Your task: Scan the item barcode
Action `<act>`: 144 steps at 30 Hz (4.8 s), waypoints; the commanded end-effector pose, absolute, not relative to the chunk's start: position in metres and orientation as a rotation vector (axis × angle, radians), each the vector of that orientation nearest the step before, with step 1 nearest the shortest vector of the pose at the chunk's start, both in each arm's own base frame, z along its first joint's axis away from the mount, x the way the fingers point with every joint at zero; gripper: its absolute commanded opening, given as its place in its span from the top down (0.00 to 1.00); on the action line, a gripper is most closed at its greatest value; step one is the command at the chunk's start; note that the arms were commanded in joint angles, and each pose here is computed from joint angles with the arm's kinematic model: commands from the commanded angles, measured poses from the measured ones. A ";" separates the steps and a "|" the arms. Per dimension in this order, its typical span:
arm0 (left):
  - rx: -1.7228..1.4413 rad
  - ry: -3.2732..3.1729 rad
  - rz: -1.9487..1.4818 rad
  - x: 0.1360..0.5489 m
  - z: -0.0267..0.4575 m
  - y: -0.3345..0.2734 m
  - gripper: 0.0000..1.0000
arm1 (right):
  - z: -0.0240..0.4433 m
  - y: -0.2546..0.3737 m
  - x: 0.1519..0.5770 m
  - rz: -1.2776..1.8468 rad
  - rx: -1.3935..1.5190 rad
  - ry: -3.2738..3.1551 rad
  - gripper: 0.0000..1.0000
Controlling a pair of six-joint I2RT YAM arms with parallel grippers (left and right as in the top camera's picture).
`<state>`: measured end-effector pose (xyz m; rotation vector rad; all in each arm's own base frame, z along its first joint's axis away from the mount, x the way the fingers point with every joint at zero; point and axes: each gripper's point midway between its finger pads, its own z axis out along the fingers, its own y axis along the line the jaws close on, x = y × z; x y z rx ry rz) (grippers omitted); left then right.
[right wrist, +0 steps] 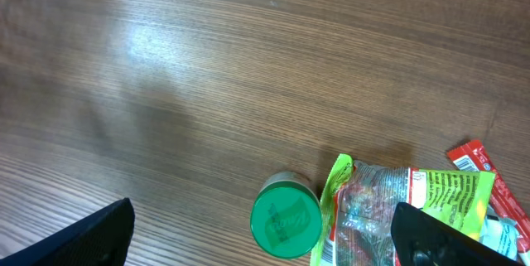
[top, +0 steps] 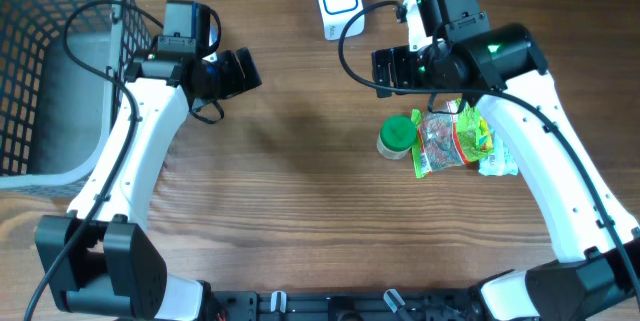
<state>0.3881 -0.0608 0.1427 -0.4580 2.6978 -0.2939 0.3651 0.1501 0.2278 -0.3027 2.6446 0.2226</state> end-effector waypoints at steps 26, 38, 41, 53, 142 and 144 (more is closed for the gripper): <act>-0.451 2.697 -0.288 0.389 0.142 -0.060 0.00 | 0.417 0.054 0.188 0.171 -0.256 1.262 0.00; -0.451 2.697 -0.288 0.389 0.142 -0.060 0.00 | 0.306 0.045 0.210 0.290 -0.103 1.157 0.00; -0.451 2.697 -0.288 0.389 0.142 -0.060 0.00 | 0.252 0.048 0.229 0.350 -0.055 1.284 0.00; -0.451 2.697 -0.288 0.389 0.143 -0.060 0.00 | 0.177 0.049 0.242 0.375 -0.001 1.574 0.00; -0.073 1.648 -0.208 0.245 0.157 -0.019 0.00 | 0.177 0.049 0.242 0.376 -0.001 1.574 0.00; -0.073 1.648 -0.208 0.245 0.157 -0.019 0.00 | 0.177 0.049 0.242 0.375 -0.001 1.574 0.00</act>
